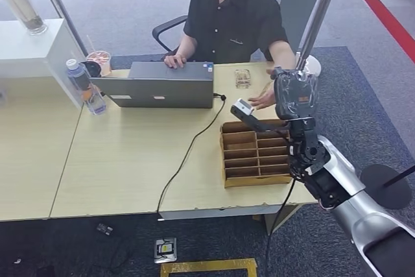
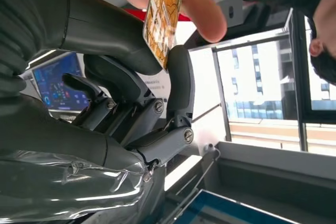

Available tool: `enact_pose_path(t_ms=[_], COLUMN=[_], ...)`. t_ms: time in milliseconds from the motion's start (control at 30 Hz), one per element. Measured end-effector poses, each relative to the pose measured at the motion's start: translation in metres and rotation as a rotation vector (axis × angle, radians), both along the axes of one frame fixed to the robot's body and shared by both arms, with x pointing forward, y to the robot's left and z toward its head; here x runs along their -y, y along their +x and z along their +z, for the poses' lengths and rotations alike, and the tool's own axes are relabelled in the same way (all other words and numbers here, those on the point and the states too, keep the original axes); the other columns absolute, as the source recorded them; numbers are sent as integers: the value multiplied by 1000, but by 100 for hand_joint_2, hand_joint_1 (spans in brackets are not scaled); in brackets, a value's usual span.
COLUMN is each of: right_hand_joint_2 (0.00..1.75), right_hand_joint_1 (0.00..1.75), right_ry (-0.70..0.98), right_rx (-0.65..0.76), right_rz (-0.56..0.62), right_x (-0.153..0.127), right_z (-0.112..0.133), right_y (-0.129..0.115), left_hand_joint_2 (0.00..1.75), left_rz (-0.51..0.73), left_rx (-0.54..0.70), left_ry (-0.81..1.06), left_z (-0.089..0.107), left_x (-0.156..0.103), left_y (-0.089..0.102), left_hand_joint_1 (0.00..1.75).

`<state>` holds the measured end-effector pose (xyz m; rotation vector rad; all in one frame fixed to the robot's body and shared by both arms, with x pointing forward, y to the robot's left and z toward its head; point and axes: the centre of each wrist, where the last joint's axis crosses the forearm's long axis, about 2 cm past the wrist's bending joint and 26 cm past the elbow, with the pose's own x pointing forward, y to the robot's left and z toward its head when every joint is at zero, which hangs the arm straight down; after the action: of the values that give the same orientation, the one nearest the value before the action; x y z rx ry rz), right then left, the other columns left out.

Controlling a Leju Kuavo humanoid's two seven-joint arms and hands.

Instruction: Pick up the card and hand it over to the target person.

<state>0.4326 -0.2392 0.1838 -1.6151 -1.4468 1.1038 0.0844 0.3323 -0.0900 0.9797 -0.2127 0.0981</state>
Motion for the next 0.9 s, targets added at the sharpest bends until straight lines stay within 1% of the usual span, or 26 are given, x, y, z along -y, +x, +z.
enact_pose_path(t_ms=[233,267,300,367,400,433,567,700,767,833,900], right_hand_joint_2=[175,175,175,175,175,175,175,175,175,175,175], right_hand_joint_1=[175,171,135,48,8,0,0,0,0,0,0], right_ry=[-80,-97,-112,-125,-126,-115,-31,16,150,285,336], right_rx=[-14,-16,-20,-16,-8,11,123,159,165,177,172], right_rz=[-37,-43,-53,-68,-71,-69,-37,-14,-5,-8,-36], right_x=[5,6,7,9,11,12,20,22,34,55,70], right_z=[6,8,10,15,18,21,40,48,54,60,59], right_y=[6,7,8,10,11,11,4,-3,-26,-62,-86], left_hand_joint_2=[175,175,175,175,175,175,175,175,175,175,175], left_rz=[2,4,6,14,21,30,83,123,171,219,227], left_rx=[-3,-4,-5,-6,-6,-8,-32,-48,-60,-74,-80], left_ry=[4,5,5,3,2,1,-5,-10,-20,-32,-35], left_z=[0,0,1,1,1,1,1,1,1,1,1], left_x=[0,0,0,0,0,1,2,3,4,4,4], left_y=[0,0,0,0,0,0,-2,-3,-4,-6,-6], left_hand_joint_1=[0,0,0,0,0,0,0,0,0,0,0])
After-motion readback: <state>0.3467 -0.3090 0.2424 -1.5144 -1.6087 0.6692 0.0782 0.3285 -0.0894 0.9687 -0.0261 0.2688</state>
